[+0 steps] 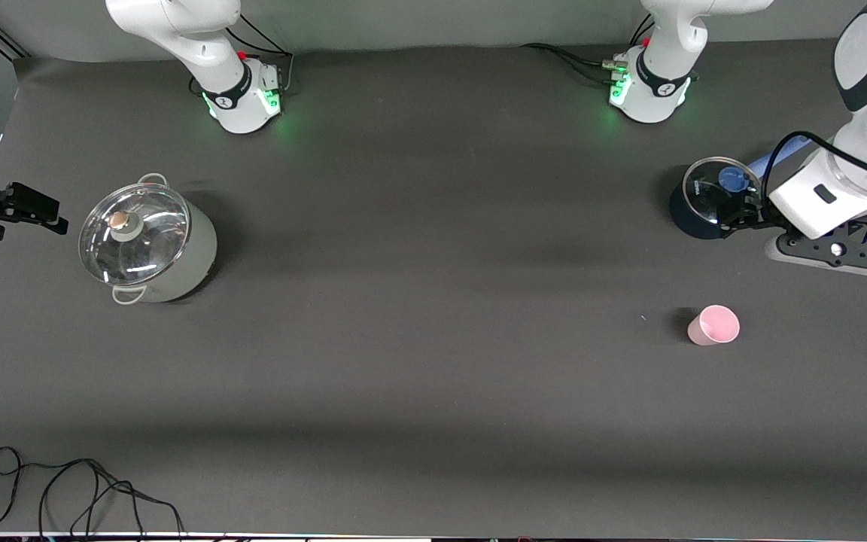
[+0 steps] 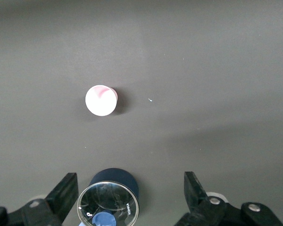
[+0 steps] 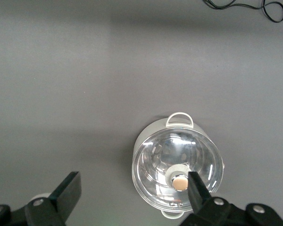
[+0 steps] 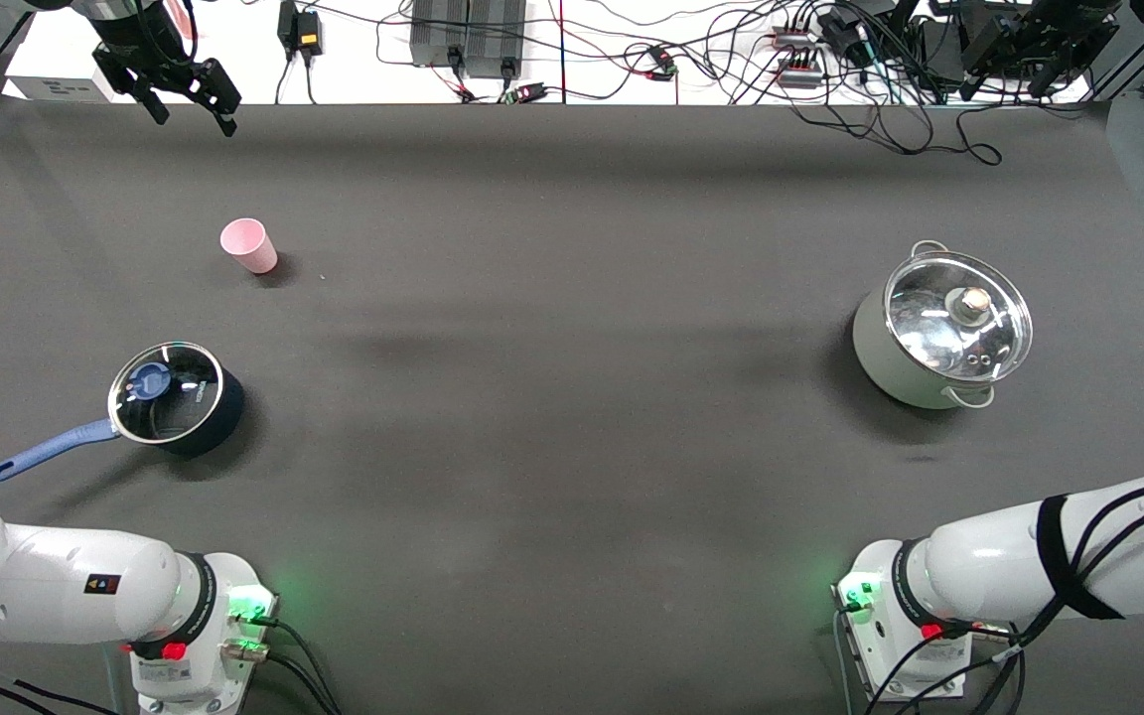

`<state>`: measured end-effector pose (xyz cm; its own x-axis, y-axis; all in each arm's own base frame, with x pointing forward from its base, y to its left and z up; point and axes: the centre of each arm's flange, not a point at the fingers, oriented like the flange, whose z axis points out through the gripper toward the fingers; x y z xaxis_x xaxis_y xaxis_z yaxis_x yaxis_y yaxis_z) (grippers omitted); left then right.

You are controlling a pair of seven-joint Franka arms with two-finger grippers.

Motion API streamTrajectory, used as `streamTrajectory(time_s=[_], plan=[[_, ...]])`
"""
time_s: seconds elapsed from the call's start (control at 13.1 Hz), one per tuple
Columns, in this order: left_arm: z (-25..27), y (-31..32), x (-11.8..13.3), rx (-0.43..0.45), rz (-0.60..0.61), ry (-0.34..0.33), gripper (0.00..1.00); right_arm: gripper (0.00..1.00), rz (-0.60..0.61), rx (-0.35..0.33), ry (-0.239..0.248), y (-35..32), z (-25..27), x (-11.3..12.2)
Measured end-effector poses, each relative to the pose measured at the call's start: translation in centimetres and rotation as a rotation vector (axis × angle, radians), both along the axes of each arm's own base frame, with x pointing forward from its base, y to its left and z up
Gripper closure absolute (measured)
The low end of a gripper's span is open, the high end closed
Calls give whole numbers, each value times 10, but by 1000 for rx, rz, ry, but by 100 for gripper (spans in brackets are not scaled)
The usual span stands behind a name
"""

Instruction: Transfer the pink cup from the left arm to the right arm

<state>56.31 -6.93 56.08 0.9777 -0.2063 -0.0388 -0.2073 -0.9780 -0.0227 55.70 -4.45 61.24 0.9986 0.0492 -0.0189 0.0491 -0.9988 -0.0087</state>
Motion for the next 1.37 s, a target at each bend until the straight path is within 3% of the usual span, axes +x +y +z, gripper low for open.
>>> streamTrajectory(time_s=[1.07, 1.37], plan=[[0, 1, 0, 0, 1, 1, 0, 0, -1, 0, -1, -1, 1, 0], [-3, 1, -3, 3, -40, 33, 0, 0, -1, 0, -1, -1, 1, 0]])
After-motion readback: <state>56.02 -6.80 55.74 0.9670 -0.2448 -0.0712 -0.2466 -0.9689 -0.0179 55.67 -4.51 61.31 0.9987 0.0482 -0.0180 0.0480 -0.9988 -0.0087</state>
